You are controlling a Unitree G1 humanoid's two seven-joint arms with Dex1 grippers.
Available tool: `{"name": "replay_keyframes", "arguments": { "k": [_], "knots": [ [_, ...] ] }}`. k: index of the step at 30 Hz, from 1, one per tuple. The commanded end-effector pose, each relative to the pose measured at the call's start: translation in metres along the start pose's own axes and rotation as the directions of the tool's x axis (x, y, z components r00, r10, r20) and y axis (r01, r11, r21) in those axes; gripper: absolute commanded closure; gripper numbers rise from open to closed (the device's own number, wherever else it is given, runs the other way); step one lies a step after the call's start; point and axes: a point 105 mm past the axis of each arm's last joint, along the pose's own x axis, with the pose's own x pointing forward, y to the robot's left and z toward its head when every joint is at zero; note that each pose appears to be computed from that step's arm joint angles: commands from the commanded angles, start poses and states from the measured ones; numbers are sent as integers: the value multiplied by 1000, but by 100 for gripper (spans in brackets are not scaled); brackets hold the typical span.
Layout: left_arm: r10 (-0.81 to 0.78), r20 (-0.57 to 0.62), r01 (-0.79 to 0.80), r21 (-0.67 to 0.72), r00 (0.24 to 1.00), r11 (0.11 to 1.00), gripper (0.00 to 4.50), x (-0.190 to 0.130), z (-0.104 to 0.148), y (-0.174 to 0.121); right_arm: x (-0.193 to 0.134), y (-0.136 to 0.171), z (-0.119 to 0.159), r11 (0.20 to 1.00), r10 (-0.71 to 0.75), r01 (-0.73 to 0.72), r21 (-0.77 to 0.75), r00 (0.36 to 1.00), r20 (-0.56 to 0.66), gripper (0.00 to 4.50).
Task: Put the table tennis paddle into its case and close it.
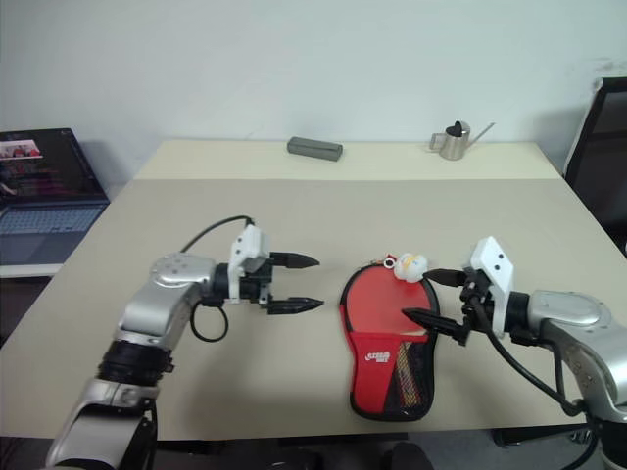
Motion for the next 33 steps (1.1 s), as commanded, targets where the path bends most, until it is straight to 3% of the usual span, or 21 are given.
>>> {"name": "replay_keyframes", "arguments": {
  "k": [1, 6, 14, 24, 33],
  "knots": [
    [32, 44, -35, 75, 998, 997, 4, 7, 16, 9, -13, -4, 10, 999, -17, 17, -48, 1000, 18, 0],
    [-15, 73, 9, 88, 997, 996, 4, 24, 21, 2, -27, 0, 5, 997, 4, -7, -76, 999, -46, 0],
    [-54, 55, 50, 85, 997, 995, 4, 46, 10, -10, -38, -5, 18, 995, -7, 4, -95, 999, -33, 0],
    [-33, 61, 26, 116, 998, 993, 4, 90, 4, -8, -39, -19, 26, 991, -47, 43, -130, 999, -23, 0],
    [-65, 101, 57, 78, 993, 995, 4, 118, 2, -24, -30, -22, 31, 988, -39, 36, -149, 999, -14, 0]
  ]
}}
